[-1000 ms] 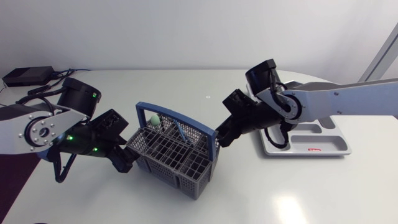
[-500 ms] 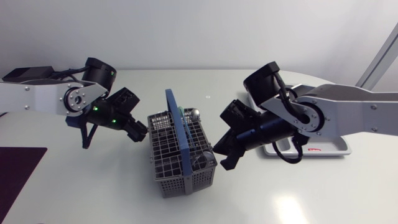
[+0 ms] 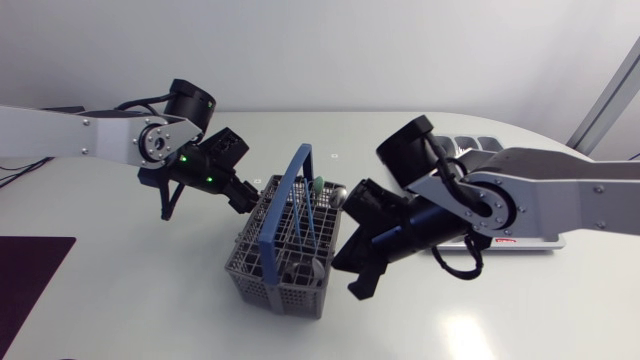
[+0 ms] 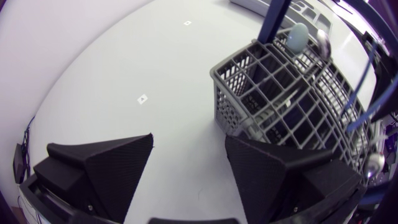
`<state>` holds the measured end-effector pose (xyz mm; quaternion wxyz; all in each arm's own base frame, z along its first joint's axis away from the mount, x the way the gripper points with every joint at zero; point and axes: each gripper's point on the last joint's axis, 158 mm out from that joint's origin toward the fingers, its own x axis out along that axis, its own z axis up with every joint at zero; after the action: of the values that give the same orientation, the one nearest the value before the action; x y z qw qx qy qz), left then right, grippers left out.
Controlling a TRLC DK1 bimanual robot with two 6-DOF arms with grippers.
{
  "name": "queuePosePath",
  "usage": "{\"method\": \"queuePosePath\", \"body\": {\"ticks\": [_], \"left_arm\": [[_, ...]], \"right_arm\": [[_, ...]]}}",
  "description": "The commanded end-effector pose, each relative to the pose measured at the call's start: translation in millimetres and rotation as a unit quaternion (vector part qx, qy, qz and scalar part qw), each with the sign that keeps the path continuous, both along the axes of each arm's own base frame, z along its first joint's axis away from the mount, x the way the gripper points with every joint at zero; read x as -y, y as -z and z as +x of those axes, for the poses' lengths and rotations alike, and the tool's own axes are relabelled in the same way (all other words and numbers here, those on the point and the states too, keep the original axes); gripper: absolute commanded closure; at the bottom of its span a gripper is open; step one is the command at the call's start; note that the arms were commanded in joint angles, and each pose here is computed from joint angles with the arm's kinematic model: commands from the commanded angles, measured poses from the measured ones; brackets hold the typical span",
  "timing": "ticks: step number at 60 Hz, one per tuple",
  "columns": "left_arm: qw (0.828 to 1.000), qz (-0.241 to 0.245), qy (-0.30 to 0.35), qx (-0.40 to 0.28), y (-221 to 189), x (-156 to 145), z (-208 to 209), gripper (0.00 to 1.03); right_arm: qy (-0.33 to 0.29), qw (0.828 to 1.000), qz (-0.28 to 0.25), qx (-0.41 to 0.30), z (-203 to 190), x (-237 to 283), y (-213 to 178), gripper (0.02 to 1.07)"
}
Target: Unload the cutlery basket into the drawer organizer.
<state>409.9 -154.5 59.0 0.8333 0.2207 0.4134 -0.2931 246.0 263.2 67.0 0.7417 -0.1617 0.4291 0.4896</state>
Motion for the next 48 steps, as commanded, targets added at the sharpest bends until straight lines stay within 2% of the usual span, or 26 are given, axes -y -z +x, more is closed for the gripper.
{"method": "queuePosePath", "body": {"ticks": [1,10,19,33,48], "left_arm": [[1.000,-0.003,-0.009,0.022,-23.6,-20.2,-10.9,0.11],[0.999,0.003,0.002,0.044,-52.0,-47.1,-48.0,0.08],[0.999,0.003,0.030,0.044,-62.1,-51.7,-94.8,0.08],[0.996,0.000,0.089,0.025,-48.7,-22.7,-144.6,0.08],[0.988,0.005,0.152,-0.004,-25.9,5.1,-177.8,0.08]], "right_arm": [[0.045,0.998,0.014,0.030,32.9,17.4,-20.9,0.89],[0.085,0.995,0.017,0.043,65.3,42.9,-24.8,0.88],[0.100,0.993,0.033,0.049,82.9,49.6,-30.8,0.88],[0.065,0.998,0.019,0.020,53.6,29.5,-10.6,0.88],[0.077,0.997,-0.011,0.028,41.9,41.9,-3.9,0.88]]}}
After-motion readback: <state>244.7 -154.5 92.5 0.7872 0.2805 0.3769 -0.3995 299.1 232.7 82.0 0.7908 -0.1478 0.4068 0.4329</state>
